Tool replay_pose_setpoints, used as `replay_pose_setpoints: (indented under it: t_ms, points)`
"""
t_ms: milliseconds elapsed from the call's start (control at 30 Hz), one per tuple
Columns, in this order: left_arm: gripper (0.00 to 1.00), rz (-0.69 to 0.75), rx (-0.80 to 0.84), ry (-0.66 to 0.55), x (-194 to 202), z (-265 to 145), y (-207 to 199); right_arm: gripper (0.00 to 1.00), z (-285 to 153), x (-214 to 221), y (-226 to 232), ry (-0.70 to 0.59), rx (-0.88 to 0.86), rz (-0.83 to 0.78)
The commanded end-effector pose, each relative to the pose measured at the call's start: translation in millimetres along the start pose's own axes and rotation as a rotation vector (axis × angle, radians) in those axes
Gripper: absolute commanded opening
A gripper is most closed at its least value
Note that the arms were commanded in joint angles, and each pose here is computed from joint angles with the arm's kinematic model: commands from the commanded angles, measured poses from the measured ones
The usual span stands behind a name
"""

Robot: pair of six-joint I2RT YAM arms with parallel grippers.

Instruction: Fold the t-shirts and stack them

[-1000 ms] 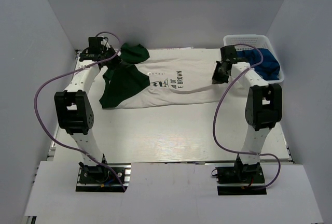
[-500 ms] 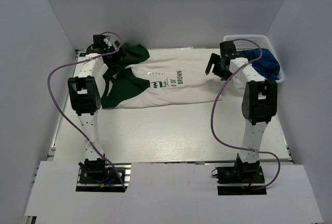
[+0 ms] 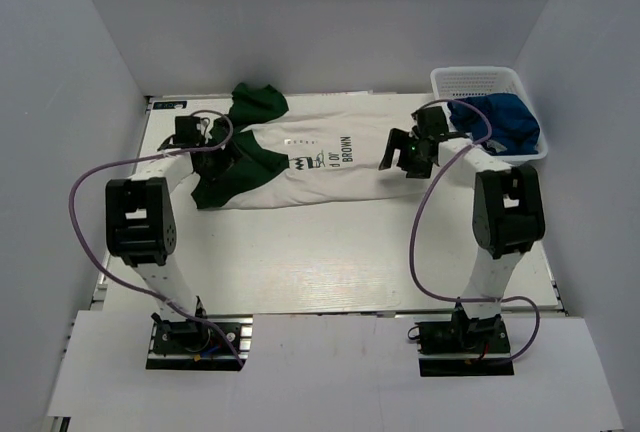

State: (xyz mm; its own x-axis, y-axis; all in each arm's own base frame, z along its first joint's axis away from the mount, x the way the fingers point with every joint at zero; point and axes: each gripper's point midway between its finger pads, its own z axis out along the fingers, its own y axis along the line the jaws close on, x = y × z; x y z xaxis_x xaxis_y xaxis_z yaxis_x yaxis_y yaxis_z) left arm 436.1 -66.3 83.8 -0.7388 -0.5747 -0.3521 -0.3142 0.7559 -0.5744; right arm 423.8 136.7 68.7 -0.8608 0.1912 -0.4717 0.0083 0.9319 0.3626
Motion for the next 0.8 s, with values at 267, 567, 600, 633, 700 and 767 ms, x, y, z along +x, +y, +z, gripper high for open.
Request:
replay_pose_setpoints:
  t_ms: [267,567,600,633,700,767]
  points:
    - [1.00,-0.064,-0.261,0.151,80.3,2.0,87.3,0.90,19.4,67.5,-37.0,0.131,0.089,0.020]
    - [1.00,-0.159,-0.350,0.243,169.6,-85.0,112.1,0.90,-54.1,173.4,-33.5,0.268,0.026,0.014]
    - [1.00,-0.138,-0.371,0.219,169.5,-96.0,111.8,0.90,-65.8,180.6,-29.8,0.278,0.012,-0.010]
    - [1.00,-0.113,-0.332,0.174,155.8,-106.5,94.2,0.90,-76.5,181.6,-25.1,0.270,-0.004,-0.040]
    - [1.00,-0.065,-0.236,0.090,140.3,-130.5,67.9,0.90,-86.3,178.5,-20.7,0.253,-0.009,-0.073]
    - [1.00,-0.035,-0.139,0.058,129.4,-142.1,42.8,0.90,-98.0,168.9,-19.4,0.213,0.004,-0.112]
